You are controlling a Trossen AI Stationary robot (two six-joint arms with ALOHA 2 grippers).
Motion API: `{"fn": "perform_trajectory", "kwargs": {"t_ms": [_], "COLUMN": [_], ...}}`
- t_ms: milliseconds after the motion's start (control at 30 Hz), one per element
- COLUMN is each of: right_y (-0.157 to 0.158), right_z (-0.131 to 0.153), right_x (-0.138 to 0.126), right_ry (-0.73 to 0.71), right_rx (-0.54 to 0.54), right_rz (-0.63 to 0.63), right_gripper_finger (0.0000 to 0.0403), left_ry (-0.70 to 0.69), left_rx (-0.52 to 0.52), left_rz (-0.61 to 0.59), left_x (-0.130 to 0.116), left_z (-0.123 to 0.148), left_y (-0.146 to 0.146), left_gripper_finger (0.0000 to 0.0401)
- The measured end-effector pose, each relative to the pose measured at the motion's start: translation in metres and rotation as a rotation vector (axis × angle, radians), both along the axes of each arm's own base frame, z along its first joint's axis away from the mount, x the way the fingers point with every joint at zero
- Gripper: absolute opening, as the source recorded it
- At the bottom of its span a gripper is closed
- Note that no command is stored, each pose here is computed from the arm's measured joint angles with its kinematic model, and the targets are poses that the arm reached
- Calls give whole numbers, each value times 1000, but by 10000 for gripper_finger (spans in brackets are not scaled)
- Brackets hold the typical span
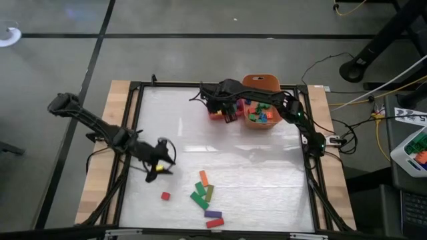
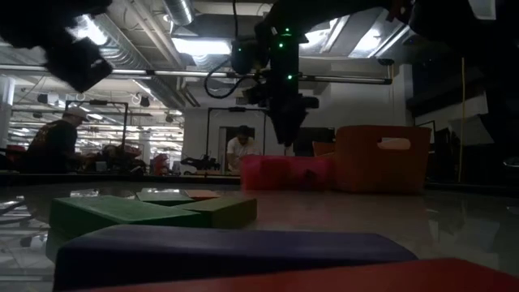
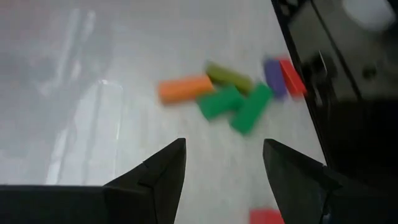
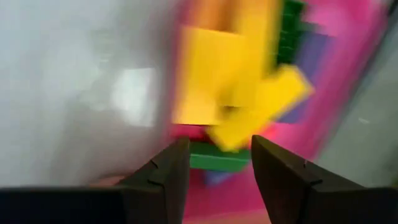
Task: Sort blocks by size
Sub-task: Put the small red block into the orange bin
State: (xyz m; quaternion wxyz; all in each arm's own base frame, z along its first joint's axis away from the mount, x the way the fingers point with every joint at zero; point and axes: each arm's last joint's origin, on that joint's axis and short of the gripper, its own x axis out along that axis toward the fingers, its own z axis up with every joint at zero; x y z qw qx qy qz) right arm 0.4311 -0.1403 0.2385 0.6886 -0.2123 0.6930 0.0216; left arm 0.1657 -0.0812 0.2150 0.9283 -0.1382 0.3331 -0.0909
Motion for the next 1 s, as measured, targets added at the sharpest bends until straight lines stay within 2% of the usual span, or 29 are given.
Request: {"fn": "perform_trajectory", "kwargs": {"t_ms": [100, 233, 400, 1000], "right_y": [13, 32, 61, 167], "right_z": [-1, -1, -1, -1], "right_x": [1, 6, 12, 19], "right_ry": [12, 11, 12, -9], "right_rx": [68, 77, 76, 82], "right_rz": [28, 72, 139, 259], "right_gripper_finger": [170, 170, 170, 170], "left_ry": [63, 124, 214, 298], "left_rx": [8, -12, 22, 149], "left_rz": [-80, -159, -223, -217], "left_x": [1, 0, -5, 1], "left_z": [-14, -32, -50, -80], "left_y": [-22, -53, -78, -88], "left_gripper_finger": [200, 200, 200, 200]}}
